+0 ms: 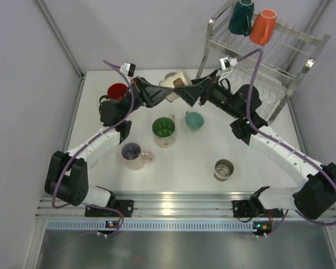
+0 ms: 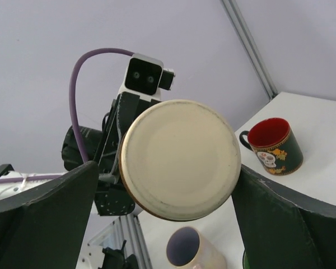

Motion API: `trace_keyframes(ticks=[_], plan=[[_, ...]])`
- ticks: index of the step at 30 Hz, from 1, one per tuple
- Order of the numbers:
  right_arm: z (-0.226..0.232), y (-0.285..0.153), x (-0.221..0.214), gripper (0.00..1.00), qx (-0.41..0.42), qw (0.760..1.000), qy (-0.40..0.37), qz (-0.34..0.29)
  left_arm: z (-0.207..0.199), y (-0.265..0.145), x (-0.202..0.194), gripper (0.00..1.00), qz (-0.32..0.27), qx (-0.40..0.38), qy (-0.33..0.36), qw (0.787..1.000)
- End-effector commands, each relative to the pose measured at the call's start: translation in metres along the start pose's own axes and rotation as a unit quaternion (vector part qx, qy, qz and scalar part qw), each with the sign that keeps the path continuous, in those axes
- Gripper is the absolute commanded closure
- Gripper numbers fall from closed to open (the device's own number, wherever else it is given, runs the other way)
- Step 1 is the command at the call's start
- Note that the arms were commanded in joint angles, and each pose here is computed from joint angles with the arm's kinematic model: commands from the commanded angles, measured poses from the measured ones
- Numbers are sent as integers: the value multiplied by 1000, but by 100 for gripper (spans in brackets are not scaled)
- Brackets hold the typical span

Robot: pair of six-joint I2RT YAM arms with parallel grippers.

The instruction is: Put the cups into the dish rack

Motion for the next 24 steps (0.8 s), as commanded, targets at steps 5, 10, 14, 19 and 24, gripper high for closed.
trace_keyframes(ticks=[5, 10, 14, 19, 24], plan=[[41, -1, 33, 32, 64, 996, -22, -51, -49, 13, 4, 100, -17, -99, 77, 992], [44, -14, 35, 65, 65, 995, -24, -73, -44, 14, 3, 100, -12, -95, 61, 994], [50, -18, 40, 85, 67, 994, -28, -83, -40, 14, 0, 98, -9, -91, 49, 995], [52, -23, 45, 100, 57, 993, -29, -97, -43, 14, 0, 58, -9, -93, 46, 995], [45, -24, 49, 100, 22, 995, -52, -87, -41, 11, 0, 35, -14, -88, 44, 995]])
Point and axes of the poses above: each gripper's point midway between its finger pads, its own y axis out along the fingers, its own z axis along the line the jaws close on, x = y × z, the point moved 1 cm from there along -y, back along the fingers, and after that the axes turned 10 degrees about y, right-handed, at the moved point
